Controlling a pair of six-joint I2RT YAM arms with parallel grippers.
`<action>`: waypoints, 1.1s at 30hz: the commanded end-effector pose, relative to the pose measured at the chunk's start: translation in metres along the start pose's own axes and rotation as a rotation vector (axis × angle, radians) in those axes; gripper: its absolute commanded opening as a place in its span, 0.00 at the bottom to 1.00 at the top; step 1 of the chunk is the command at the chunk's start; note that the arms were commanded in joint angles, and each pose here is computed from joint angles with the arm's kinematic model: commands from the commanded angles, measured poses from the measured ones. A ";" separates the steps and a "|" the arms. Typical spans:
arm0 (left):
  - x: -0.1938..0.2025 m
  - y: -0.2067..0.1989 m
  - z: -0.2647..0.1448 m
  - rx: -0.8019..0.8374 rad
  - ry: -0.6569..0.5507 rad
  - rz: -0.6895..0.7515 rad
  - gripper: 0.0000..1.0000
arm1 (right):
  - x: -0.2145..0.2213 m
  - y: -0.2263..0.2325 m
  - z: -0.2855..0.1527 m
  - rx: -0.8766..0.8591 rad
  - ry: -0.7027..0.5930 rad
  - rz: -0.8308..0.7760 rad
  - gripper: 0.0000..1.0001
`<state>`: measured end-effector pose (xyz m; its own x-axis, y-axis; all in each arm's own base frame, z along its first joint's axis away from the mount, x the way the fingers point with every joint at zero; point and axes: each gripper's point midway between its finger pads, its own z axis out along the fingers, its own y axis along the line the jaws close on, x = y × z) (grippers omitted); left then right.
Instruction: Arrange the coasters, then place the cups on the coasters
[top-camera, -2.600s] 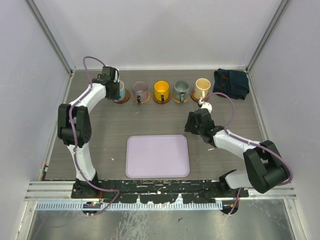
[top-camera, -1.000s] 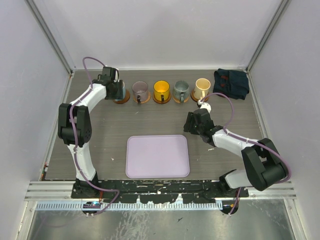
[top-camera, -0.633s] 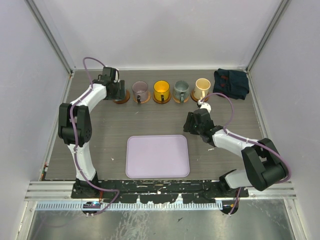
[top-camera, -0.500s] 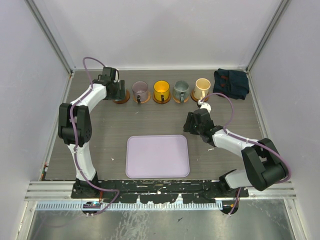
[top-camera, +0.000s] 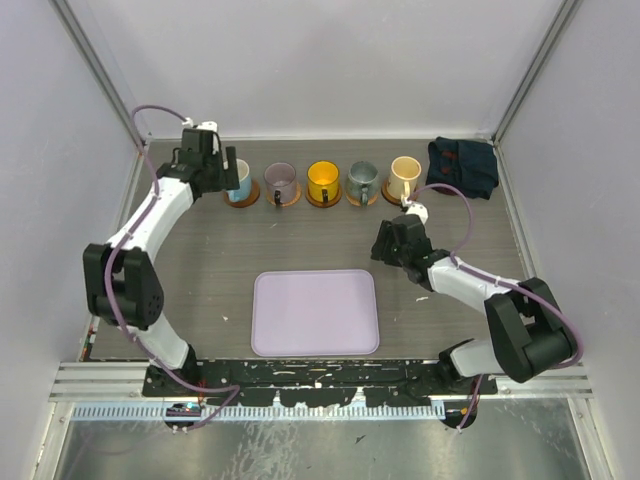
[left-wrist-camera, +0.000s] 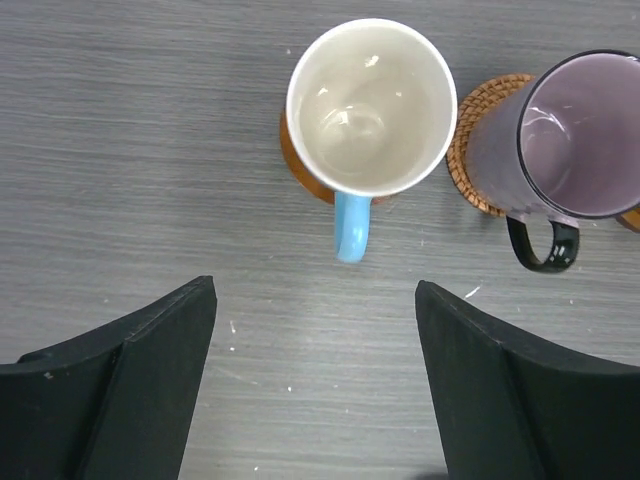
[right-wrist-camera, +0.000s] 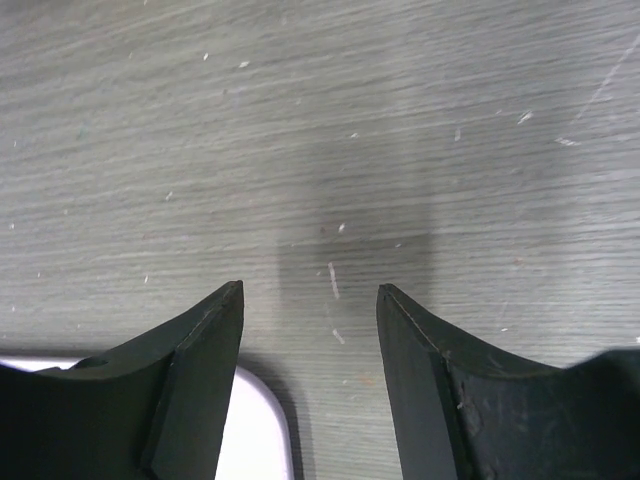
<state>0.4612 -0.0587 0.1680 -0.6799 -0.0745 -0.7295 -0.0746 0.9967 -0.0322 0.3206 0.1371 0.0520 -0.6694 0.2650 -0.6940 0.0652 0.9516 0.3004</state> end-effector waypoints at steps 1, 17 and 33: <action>-0.013 0.016 -0.032 -0.027 -0.093 -0.055 0.82 | -0.055 0.000 -0.008 -0.013 -0.134 0.050 0.61; 0.060 0.029 -0.106 0.036 -0.187 -0.248 0.86 | -0.124 -0.102 -0.067 0.176 -0.451 0.278 0.62; 0.120 0.054 -0.163 -0.009 -0.178 -0.256 0.94 | -0.144 -0.118 -0.161 0.282 -0.660 0.303 0.71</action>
<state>0.2719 -0.0290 0.1780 -0.5460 -0.2952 -0.7840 -0.1977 0.9548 -0.2218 0.2983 -0.0269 0.1899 -0.0888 0.4926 -0.8657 0.3945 0.8155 0.4235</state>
